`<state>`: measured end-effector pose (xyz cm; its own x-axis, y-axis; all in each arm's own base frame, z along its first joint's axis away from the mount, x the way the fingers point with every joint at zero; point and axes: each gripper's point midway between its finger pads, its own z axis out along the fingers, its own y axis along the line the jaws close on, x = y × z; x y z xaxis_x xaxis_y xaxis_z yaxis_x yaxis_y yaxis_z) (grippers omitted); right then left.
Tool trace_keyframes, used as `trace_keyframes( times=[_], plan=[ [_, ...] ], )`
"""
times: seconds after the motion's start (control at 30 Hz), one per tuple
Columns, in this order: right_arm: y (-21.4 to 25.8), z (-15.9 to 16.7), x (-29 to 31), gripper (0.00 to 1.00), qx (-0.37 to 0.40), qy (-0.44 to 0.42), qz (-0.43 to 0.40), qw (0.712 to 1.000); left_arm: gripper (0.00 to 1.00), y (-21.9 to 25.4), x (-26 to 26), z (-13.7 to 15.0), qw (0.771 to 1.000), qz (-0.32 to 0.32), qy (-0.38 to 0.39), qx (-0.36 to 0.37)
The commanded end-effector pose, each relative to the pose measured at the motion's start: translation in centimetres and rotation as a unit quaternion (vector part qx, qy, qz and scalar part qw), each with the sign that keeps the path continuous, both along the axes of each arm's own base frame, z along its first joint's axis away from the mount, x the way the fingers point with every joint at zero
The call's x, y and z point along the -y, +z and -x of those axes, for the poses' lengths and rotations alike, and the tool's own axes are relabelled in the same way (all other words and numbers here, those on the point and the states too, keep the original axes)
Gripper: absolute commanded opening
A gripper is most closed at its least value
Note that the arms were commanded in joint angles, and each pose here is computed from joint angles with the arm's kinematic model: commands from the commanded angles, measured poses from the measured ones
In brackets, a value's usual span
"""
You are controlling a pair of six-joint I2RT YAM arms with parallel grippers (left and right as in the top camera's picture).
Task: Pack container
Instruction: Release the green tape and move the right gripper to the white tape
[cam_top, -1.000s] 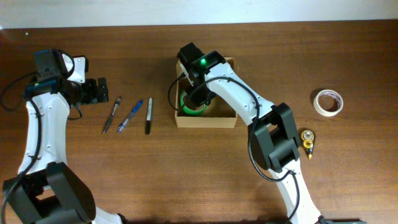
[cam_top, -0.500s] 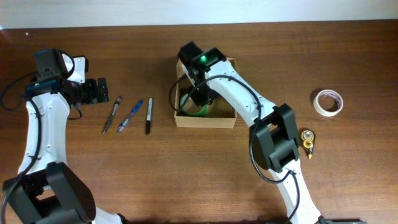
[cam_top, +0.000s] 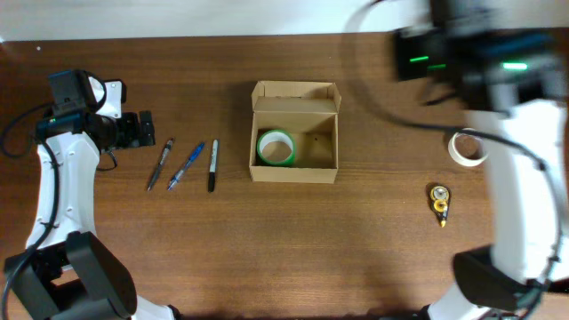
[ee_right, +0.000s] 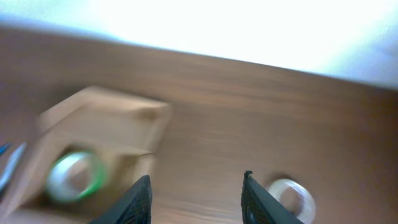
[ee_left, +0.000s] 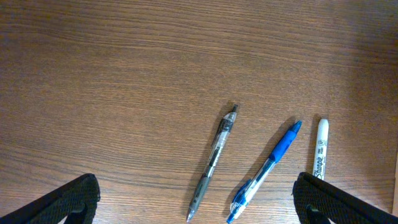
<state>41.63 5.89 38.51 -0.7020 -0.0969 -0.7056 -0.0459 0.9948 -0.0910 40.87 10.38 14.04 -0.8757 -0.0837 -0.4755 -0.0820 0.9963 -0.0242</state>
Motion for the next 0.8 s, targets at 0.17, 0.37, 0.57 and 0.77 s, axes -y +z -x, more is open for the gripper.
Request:
trace_keyframes(
  times=[0.17, 0.37, 0.57, 0.77],
  plan=[
    [-11.0, 1.4, 16.5, 0.45, -0.143, -0.284, -0.099, 0.943, 0.99, 0.8, -0.3, -0.5, 1.0, -0.008, -0.006, 0.011],
    [-21.4, 3.1, 21.5, 0.51, -0.231, -0.389, -0.16, 0.877, 0.99, 0.8, -0.3, -0.5, 1.0, -0.008, -0.006, 0.011],
    [-28.0, 4.5, 23.5, 0.52, -0.282, -0.423, -0.188, 0.841, 0.99, 0.8, -0.3, -0.5, 1.0, -0.008, -0.006, 0.011],
    [-33.2, 5.8, 24.5, 0.52, -0.311, -0.439, -0.191, 0.821, 0.99, 0.8, -0.3, -0.5, 1.0, -0.008, -0.006, 0.011]
  ],
)
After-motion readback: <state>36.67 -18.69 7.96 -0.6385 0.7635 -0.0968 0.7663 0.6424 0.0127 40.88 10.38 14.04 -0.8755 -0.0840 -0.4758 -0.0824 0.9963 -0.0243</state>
